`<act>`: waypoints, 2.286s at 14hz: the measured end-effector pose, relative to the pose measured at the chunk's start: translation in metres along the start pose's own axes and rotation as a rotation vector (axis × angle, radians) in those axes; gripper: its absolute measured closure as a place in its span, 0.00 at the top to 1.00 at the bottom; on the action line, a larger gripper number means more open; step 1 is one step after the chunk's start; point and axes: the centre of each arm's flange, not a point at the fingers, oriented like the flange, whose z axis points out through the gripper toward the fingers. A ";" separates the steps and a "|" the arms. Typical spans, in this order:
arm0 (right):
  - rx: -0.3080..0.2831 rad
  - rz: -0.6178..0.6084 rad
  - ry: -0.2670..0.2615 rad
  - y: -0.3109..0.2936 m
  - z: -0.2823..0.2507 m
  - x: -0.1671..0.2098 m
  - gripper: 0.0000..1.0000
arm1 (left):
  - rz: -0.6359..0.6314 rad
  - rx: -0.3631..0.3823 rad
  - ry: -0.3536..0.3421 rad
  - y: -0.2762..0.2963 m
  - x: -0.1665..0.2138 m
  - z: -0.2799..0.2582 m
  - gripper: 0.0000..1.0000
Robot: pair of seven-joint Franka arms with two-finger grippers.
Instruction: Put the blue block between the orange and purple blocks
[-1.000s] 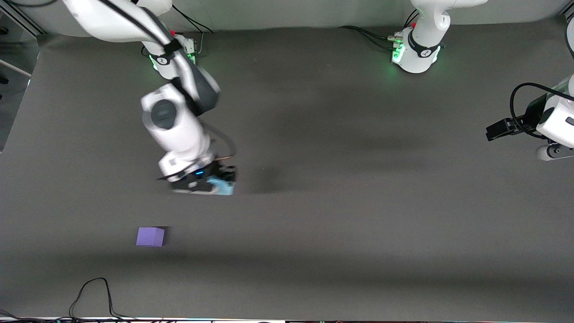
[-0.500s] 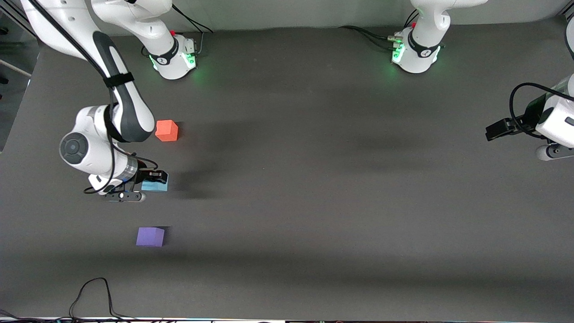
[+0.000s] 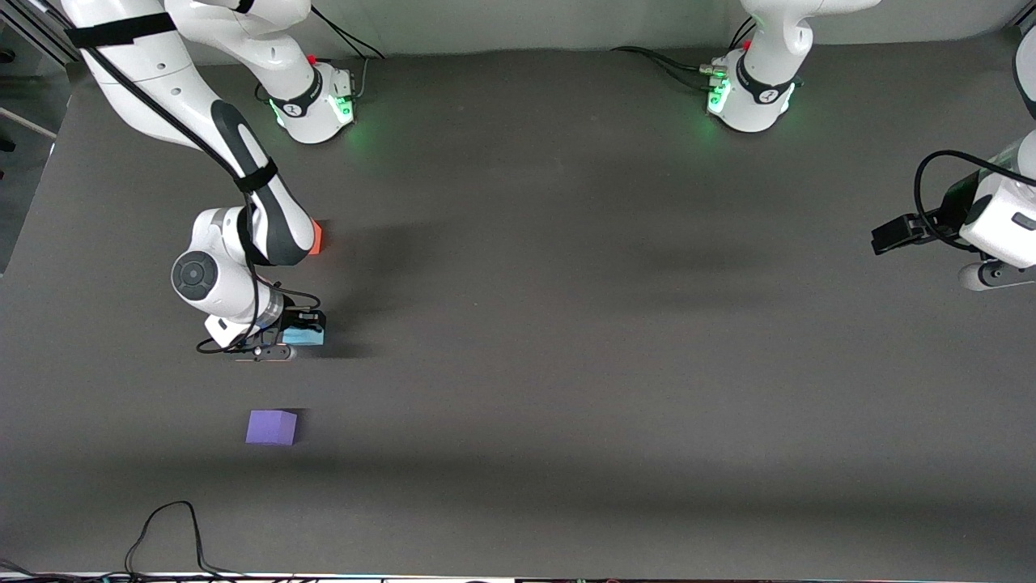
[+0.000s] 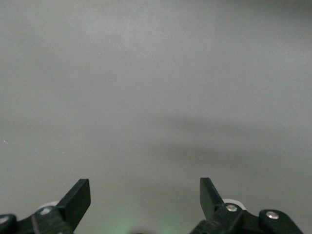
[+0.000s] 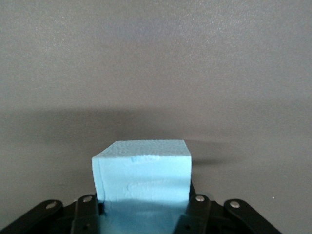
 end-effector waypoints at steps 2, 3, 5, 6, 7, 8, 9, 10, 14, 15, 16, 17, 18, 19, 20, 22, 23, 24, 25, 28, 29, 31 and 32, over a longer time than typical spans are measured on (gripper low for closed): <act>-0.008 -0.024 0.003 0.012 -0.001 0.002 0.56 | 0.000 0.000 -0.002 0.000 0.001 0.001 1.00; -0.014 -0.033 0.004 0.023 -0.002 0.003 0.56 | 0.000 0.000 -0.002 0.000 0.001 0.002 1.00; -0.024 -0.033 0.006 0.042 -0.003 0.004 0.56 | -0.003 0.000 -0.002 -0.001 0.002 0.002 1.00; -0.025 -0.029 0.006 0.045 -0.003 0.004 0.56 | -0.007 -0.001 -0.001 -0.004 0.002 0.002 1.00; -0.025 -0.029 0.006 0.045 -0.003 0.004 0.56 | -0.015 -0.002 0.000 -0.008 0.003 0.002 1.00; -0.025 -0.028 0.006 0.044 -0.003 0.004 0.56 | -0.025 -0.002 0.000 -0.013 0.004 0.002 1.00; -0.025 -0.027 0.007 0.043 -0.003 0.004 0.56 | -0.037 -0.004 -0.001 -0.020 0.005 0.002 1.00; -0.025 -0.026 0.007 0.043 -0.003 0.005 0.56 | -0.050 -0.005 -0.002 -0.028 0.006 0.003 1.00; -0.025 -0.024 0.011 0.042 -0.005 0.006 0.58 | -0.060 -0.006 -0.006 -0.036 0.008 0.005 1.00; -0.024 -0.024 0.013 0.042 -0.005 0.007 0.59 | -0.059 -0.006 -0.008 -0.035 0.008 0.006 1.00; -0.024 -0.025 0.020 0.042 -0.007 0.008 0.66 | -0.059 -0.006 -0.010 -0.035 0.009 0.007 1.00; -0.023 -0.026 0.031 0.041 -0.011 0.010 0.76 | -0.059 -0.006 -0.011 -0.035 0.009 0.008 1.00; -0.021 -0.026 0.047 0.040 -0.019 0.014 0.85 | -0.059 -0.006 -0.012 -0.035 0.009 0.008 1.00; -0.016 -0.027 0.067 0.039 -0.032 0.017 0.93 | -0.058 -0.006 -0.012 -0.035 0.009 0.008 1.00; -0.009 -0.027 0.083 0.038 -0.049 0.020 1.00 | -0.057 -0.006 -0.012 -0.034 0.009 0.008 1.00; 0.013 -0.025 0.100 0.035 -0.102 0.024 1.00 | -0.057 -0.006 -0.012 -0.034 0.010 0.008 1.00; 0.028 -0.016 0.110 0.033 -0.137 0.024 1.00 | -0.056 -0.006 -0.012 -0.034 0.010 0.008 1.00; 0.044 -0.002 0.120 0.031 -0.174 0.021 1.00 | -0.056 -0.006 -0.012 -0.034 0.010 0.008 1.00; 0.060 0.011 0.128 0.029 -0.214 0.015 1.00 | -0.056 -0.006 -0.011 -0.034 0.010 0.008 1.00; 0.097 0.025 0.126 0.034 -0.330 -0.013 1.00 | -0.056 -0.006 -0.011 -0.034 0.010 0.008 1.00; 0.104 0.025 0.116 0.040 -0.364 -0.024 1.00 | -0.056 -0.006 -0.011 -0.034 0.010 0.008 1.00; 0.110 0.028 0.098 0.050 -0.415 -0.041 1.00 | -0.055 -0.006 -0.011 -0.034 0.010 0.007 1.00; 0.110 0.028 0.096 0.052 -0.430 -0.045 1.00 | -0.055 -0.006 -0.011 -0.034 0.010 0.007 1.00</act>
